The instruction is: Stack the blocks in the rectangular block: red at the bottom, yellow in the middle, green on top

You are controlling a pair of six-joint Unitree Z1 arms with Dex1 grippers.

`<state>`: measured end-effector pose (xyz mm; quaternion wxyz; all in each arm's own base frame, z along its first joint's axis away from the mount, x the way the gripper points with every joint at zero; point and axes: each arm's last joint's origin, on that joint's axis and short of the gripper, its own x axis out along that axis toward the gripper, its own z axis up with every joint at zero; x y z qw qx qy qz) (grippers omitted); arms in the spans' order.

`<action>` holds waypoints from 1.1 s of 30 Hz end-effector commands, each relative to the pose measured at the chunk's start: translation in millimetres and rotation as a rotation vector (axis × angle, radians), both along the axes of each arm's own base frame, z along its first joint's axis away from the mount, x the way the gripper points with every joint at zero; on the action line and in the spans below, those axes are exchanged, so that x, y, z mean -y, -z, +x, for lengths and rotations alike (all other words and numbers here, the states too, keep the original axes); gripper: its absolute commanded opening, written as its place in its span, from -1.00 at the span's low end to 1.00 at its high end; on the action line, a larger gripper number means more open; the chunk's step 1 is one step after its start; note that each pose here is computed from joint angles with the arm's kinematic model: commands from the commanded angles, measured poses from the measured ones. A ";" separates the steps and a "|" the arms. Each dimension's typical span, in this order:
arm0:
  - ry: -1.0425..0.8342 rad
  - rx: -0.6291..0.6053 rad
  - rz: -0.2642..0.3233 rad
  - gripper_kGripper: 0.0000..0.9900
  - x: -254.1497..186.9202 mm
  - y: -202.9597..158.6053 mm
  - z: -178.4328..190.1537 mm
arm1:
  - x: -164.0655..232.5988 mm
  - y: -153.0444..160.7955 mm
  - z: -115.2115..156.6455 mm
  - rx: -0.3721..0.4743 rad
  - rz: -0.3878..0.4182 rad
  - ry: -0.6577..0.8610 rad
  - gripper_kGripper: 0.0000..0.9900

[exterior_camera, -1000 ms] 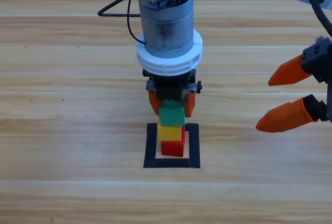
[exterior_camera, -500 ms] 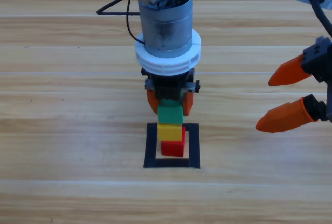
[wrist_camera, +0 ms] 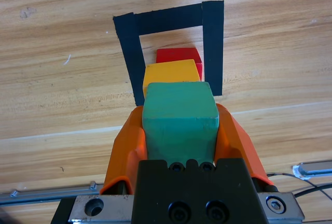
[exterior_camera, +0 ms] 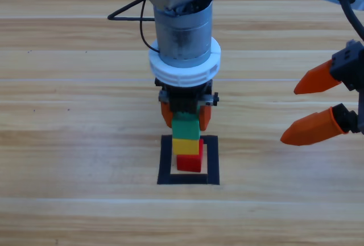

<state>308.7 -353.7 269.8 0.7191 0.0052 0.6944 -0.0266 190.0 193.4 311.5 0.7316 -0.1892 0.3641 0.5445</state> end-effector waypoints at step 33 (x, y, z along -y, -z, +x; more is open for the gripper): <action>0.168 0.382 -0.255 1.00 -113.6 -171.1 -108.9 | -8.2 15.9 -3.0 -0.029 -0.054 -0.023 1.00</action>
